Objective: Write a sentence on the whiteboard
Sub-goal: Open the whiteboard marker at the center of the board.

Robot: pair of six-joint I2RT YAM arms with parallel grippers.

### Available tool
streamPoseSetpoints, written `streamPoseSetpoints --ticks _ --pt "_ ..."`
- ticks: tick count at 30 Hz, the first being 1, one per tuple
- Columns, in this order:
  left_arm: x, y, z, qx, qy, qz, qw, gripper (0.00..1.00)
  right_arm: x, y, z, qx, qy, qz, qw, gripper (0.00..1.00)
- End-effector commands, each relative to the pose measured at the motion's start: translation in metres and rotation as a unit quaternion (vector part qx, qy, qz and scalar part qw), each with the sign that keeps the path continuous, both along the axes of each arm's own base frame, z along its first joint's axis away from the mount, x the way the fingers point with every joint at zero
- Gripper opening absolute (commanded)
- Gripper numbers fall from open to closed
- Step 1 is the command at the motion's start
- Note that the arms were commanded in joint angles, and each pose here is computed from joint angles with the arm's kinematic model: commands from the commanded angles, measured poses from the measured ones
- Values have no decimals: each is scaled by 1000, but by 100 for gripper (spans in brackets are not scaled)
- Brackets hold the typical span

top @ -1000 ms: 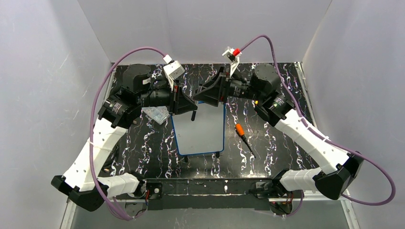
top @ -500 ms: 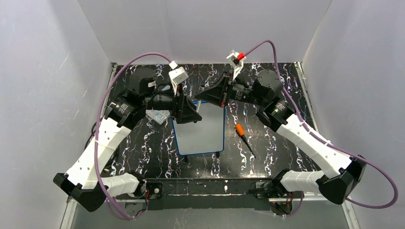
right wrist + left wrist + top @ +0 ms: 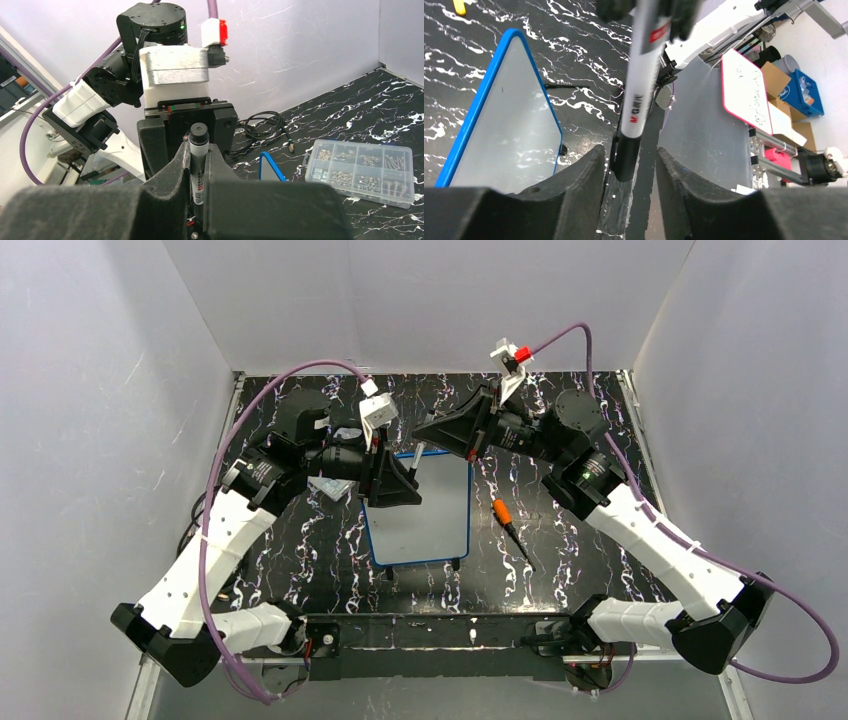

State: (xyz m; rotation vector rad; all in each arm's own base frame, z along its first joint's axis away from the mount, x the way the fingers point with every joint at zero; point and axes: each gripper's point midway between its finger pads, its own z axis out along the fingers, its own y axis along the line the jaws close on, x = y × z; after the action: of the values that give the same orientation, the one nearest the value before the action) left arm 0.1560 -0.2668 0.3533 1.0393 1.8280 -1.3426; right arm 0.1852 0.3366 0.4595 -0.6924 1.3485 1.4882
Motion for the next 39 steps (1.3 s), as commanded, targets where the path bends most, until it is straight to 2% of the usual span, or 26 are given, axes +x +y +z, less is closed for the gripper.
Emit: streamPoseSetpoints --ticks 1,5,12,19,28,39 --pt "-17 -1 22 -39 -24 -34 998 33 -2 -1 11 22 -14 0 1000 1" --pt "-16 -1 17 -38 -23 -30 999 0 -2 -1 11 23 -14 -2 1000 1" --pt "-23 6 -4 -29 -38 -36 998 0 4 -11 25 45 -1 -40 998 1" --pt "-36 14 -24 -10 -29 -50 998 0 -7 -34 65 64 -47 -65 995 1" --pt "-56 23 -27 -12 -20 -70 997 0 -16 -57 93 70 -81 -101 989 1" --pt "-68 27 -23 -20 -18 -84 996 0 -16 -66 101 99 -77 -117 985 1"
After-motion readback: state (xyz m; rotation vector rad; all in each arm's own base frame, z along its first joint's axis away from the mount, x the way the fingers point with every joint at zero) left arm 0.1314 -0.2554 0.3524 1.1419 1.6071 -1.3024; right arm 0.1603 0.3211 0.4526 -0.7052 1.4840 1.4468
